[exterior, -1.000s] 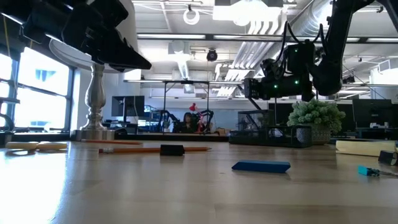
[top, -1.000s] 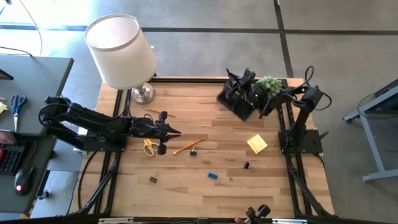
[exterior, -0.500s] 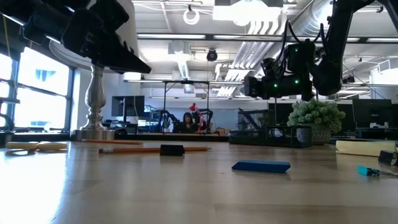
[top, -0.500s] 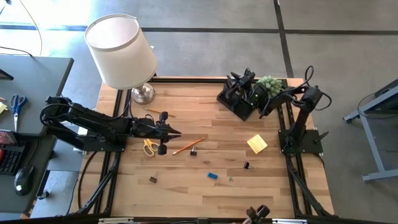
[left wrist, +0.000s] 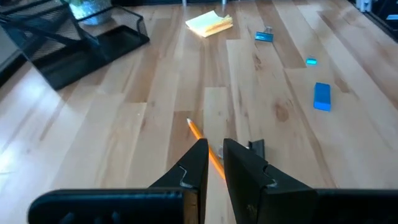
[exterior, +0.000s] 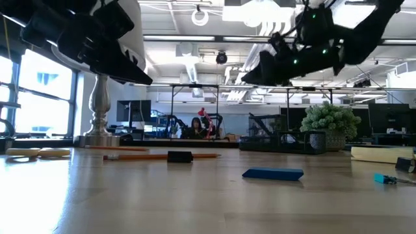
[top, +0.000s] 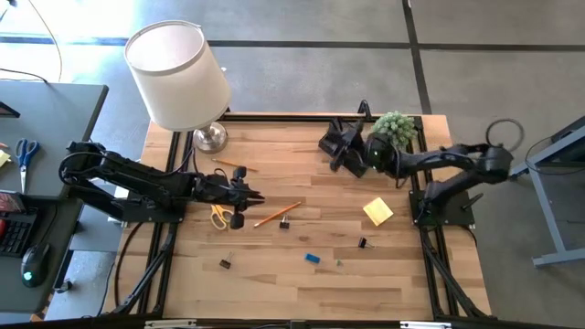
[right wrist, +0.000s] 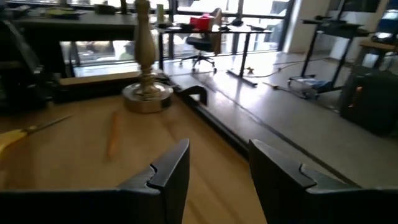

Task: Pick and place office supplies into organizer
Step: Put the yellow scissors into the desk organizer

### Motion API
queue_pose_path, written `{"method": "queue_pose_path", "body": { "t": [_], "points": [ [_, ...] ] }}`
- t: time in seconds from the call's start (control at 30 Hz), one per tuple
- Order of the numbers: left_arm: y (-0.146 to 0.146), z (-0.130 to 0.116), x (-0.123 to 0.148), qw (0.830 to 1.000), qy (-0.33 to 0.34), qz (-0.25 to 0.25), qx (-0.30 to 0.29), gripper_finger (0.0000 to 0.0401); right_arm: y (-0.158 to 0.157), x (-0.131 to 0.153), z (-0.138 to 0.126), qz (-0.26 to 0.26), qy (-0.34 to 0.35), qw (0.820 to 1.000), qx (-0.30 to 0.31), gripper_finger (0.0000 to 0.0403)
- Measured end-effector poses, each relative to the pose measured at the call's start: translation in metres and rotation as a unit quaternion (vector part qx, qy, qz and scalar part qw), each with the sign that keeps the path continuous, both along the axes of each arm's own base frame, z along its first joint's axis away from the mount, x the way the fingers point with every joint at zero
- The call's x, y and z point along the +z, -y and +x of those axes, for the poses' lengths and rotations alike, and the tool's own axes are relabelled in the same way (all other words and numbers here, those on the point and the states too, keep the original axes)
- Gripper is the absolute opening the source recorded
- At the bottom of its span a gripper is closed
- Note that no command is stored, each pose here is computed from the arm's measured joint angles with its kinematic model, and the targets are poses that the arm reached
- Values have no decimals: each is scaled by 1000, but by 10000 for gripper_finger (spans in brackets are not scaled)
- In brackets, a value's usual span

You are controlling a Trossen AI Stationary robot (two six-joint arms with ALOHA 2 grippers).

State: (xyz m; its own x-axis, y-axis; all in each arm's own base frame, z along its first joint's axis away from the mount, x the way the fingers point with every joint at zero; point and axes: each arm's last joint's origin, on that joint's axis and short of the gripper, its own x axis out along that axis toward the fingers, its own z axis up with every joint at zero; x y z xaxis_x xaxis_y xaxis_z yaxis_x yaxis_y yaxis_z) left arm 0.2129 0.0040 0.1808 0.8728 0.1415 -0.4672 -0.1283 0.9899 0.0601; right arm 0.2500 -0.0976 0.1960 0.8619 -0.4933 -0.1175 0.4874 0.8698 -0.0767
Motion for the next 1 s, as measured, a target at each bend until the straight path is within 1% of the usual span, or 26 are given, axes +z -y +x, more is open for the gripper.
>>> {"method": "queue_pose_path", "body": {
  "t": [0.1, 0.2, 0.27, 0.37, 0.47, 0.53, 0.7, 0.8, 0.9, 1.0],
  "points": [
    [1, -1, -2, 1000, -10, -6, -10, 40, -27, 3, 1, 18, -25, 998, 46, 158],
    [1, -3, -5, 999, -30, -6, -9, 40, -51, 0, 0, 42, -62, 995, 70, 158],
    [0, -4, -7, 999, -41, 0, 3, 40, -66, -4, 1, 57, -79, 992, 75, 158],
    [-2, -6, -8, 998, -51, 11, 40, 40, -85, -10, 2, 68, -95, 990, 78, 158],
    [-4, -7, -10, 995, -57, 24, 76, 40, -100, -13, 3, 65, -96, 991, 71, 157],
    [-5, -8, -10, 993, -67, 17, 97, 40, -106, -14, 5, 62, -91, 991, 70, 156],
    [-5, -11, -6, 983, -138, -8, 120, 40, -113, -19, 9, 58, -86, 992, 75, 156],
    [-3, -13, -2, 978, -179, -29, 101, 40, -113, -24, 13, 48, -85, 992, 78, 156],
    [1, -11, 1, 978, -189, -79, 41, 40, -112, -31, 19, 30, -81, 993, 81, 156],
    [5, -11, 3, 973, -199, -118, -4, 40, -111, -40, 26, 33, -74, 992, 95, 156]
  ]
}}
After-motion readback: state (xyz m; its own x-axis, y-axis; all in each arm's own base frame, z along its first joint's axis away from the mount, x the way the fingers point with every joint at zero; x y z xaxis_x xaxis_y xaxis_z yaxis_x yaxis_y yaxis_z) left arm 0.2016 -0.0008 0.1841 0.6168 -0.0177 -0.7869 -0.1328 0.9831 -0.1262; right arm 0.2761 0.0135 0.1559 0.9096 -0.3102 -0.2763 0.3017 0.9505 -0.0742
